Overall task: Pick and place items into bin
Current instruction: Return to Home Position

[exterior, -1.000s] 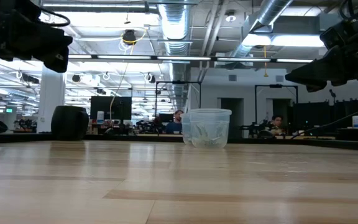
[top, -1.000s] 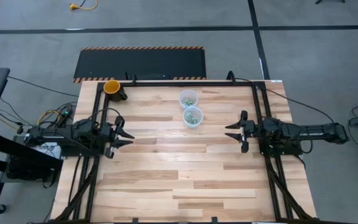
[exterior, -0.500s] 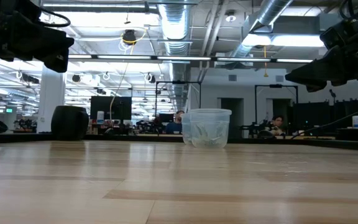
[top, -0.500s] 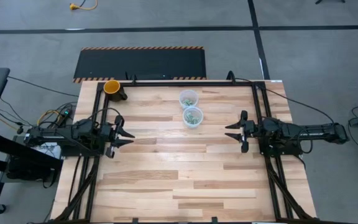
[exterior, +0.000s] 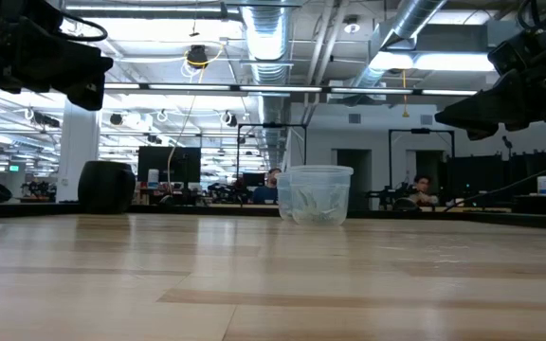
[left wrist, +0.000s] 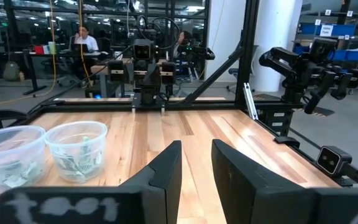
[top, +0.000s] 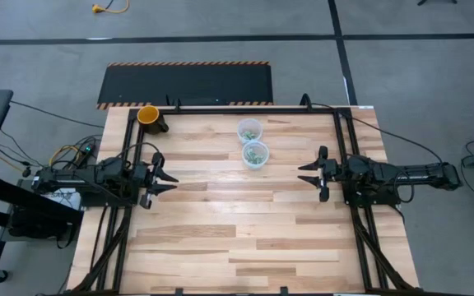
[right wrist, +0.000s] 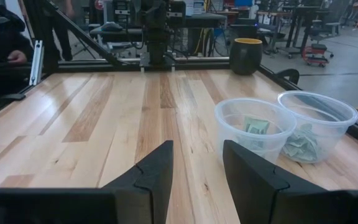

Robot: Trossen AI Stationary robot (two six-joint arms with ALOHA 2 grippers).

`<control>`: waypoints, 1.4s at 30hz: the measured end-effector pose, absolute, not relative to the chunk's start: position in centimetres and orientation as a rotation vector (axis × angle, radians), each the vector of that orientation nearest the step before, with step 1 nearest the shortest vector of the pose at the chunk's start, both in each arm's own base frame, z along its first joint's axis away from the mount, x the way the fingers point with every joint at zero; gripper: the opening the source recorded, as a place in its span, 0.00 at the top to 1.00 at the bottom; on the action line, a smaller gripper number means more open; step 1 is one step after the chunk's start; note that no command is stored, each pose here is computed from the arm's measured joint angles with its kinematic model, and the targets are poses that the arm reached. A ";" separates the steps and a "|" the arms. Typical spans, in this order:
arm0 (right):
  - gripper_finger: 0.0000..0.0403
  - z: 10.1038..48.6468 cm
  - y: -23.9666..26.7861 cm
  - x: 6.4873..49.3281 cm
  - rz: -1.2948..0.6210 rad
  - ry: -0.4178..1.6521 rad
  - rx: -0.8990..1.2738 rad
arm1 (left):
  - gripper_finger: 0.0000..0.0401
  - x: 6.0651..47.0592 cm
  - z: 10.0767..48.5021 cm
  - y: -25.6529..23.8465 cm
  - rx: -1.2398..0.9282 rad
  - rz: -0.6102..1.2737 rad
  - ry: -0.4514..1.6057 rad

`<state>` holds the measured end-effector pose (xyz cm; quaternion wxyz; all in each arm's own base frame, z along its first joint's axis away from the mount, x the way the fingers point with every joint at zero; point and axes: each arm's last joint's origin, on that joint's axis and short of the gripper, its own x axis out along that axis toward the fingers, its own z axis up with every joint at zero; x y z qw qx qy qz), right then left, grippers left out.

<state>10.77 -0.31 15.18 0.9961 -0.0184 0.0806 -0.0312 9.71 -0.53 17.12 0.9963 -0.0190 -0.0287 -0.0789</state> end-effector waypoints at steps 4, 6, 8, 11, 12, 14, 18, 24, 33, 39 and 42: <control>0.67 15.2 -0.3 10.8 -0.063 0.161 -0.037 | 0.81 9.7 17.1 -0.5 -0.027 -0.158 -0.058; 0.67 15.2 -0.3 10.8 -0.063 0.161 -0.037 | 0.81 9.7 17.1 -0.5 -0.028 -0.158 -0.058; 0.67 15.2 -0.3 10.8 -0.063 0.162 -0.037 | 0.81 9.7 17.1 -0.5 -0.033 -0.158 -0.057; 0.67 15.2 -0.3 10.8 -0.063 0.161 -0.036 | 0.81 9.7 17.1 -0.5 -0.028 -0.158 -0.058; 0.67 15.2 -0.3 10.8 -0.063 0.161 -0.037 | 0.81 9.7 17.1 -0.5 -0.023 -0.158 -0.058; 0.67 15.2 -0.3 10.8 -0.063 0.161 -0.037 | 0.81 9.7 17.1 -0.5 -0.022 -0.158 -0.058; 0.67 15.2 -0.3 10.8 -0.063 0.161 -0.036 | 0.81 9.7 17.1 -0.5 -0.024 -0.158 -0.058; 0.67 15.2 -0.3 10.8 -0.063 0.161 -0.037 | 0.81 9.7 17.1 -0.5 0.000 -0.157 -0.060; 0.67 15.2 -0.3 10.8 -0.063 0.161 -0.037 | 0.81 9.7 17.1 -0.5 0.002 -0.157 -0.060; 0.67 15.2 -0.3 10.8 -0.063 0.161 -0.037 | 0.81 9.7 17.1 -0.5 0.008 -0.157 -0.061; 0.67 15.2 -0.3 10.8 -0.063 0.161 -0.037 | 0.81 9.7 17.1 -0.5 0.001 -0.157 -0.060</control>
